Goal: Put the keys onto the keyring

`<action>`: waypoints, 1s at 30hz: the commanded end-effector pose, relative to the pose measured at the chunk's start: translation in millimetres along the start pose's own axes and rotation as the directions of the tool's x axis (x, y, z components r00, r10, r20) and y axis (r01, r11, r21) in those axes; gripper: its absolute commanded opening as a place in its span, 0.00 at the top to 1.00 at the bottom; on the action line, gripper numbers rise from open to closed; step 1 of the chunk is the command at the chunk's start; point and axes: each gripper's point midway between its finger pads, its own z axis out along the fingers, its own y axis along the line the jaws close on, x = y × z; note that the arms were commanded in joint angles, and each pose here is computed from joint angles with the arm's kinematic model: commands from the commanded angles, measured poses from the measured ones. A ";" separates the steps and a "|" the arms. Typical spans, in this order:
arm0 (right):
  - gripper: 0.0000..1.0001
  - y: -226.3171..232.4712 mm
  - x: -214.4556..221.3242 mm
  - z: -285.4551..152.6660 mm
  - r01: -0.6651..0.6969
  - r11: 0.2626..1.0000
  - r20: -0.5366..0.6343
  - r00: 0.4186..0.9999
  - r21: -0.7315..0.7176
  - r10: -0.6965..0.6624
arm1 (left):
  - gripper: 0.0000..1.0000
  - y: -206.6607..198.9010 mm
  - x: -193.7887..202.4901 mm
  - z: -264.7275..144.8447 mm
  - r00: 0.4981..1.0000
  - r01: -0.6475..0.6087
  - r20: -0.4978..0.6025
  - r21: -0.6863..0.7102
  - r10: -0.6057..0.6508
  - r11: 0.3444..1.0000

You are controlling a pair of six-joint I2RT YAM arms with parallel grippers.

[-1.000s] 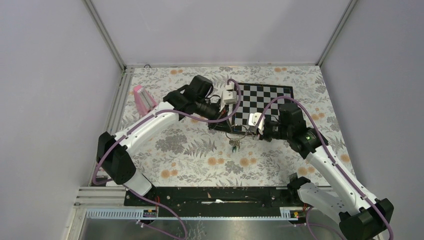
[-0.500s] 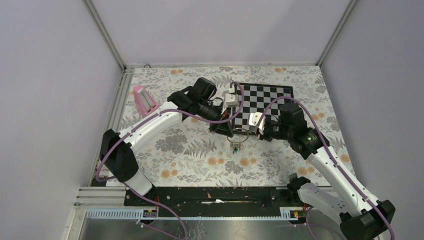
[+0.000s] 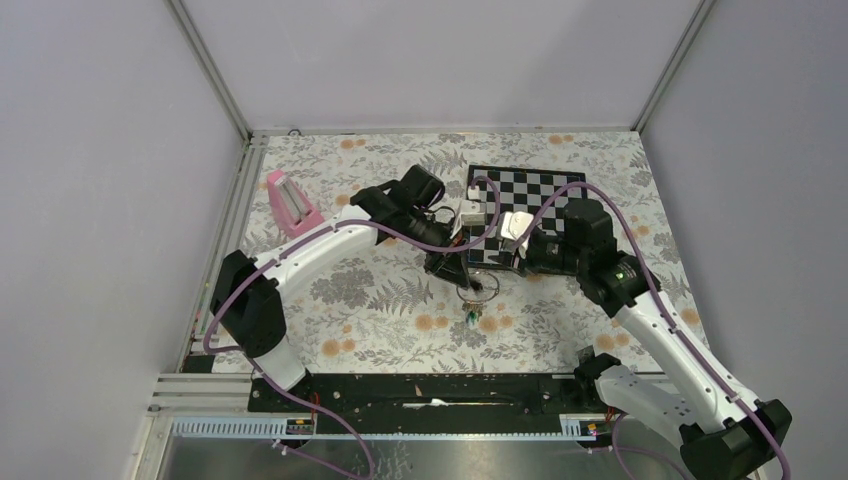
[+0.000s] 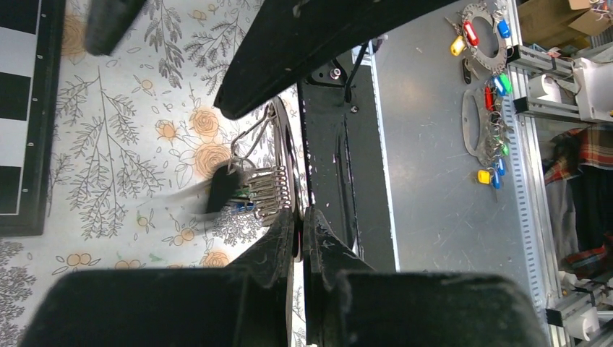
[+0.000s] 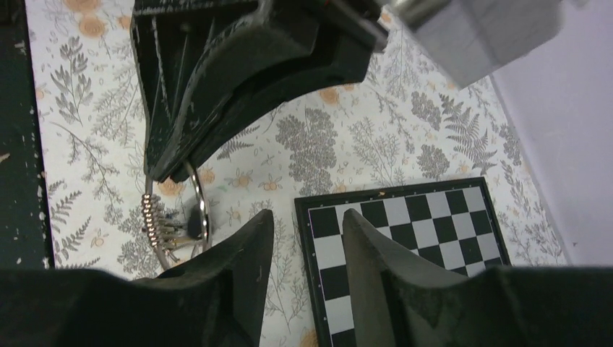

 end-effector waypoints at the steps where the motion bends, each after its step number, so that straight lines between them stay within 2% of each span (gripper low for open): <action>1: 0.51 -8.1 -36.6 1.2 -0.028 1.000 0.119 0.992 -0.003 0.028 | 1.00 -18.4 -5.6 0.2 0.999 -0.036 0.033 0.092 0.033 0.995; 8: 0.47 -12.4 -28.6 -4.4 -0.046 0.997 0.087 0.995 0.054 0.041 | 1.00 -21.6 -6.3 -1.4 0.998 -0.045 0.050 0.125 0.039 0.991; 12: 0.47 -11.9 -21.0 -15.3 -0.074 0.994 0.054 0.996 0.086 0.069 | 1.00 -17.3 -10.9 -10.5 0.995 -0.022 0.096 0.132 0.009 0.991; 17: 0.47 -6.6 -12.0 -21.6 -0.114 0.989 0.034 0.993 0.090 0.111 | 1.00 -11.1 -19.1 -22.7 0.990 -0.050 0.135 0.082 0.038 0.995; 26: 0.48 13.3 -1.7 -16.0 -0.096 0.995 0.045 0.994 0.000 0.096 | 1.00 -26.8 -34.5 -47.7 0.966 -0.171 0.207 0.075 0.153 0.982; 30: 0.48 23.6 -6.4 -13.4 -0.133 0.989 0.075 0.988 -0.060 0.137 | 1.00 -31.4 -41.1 -59.0 0.955 -0.187 0.246 0.063 0.167 0.980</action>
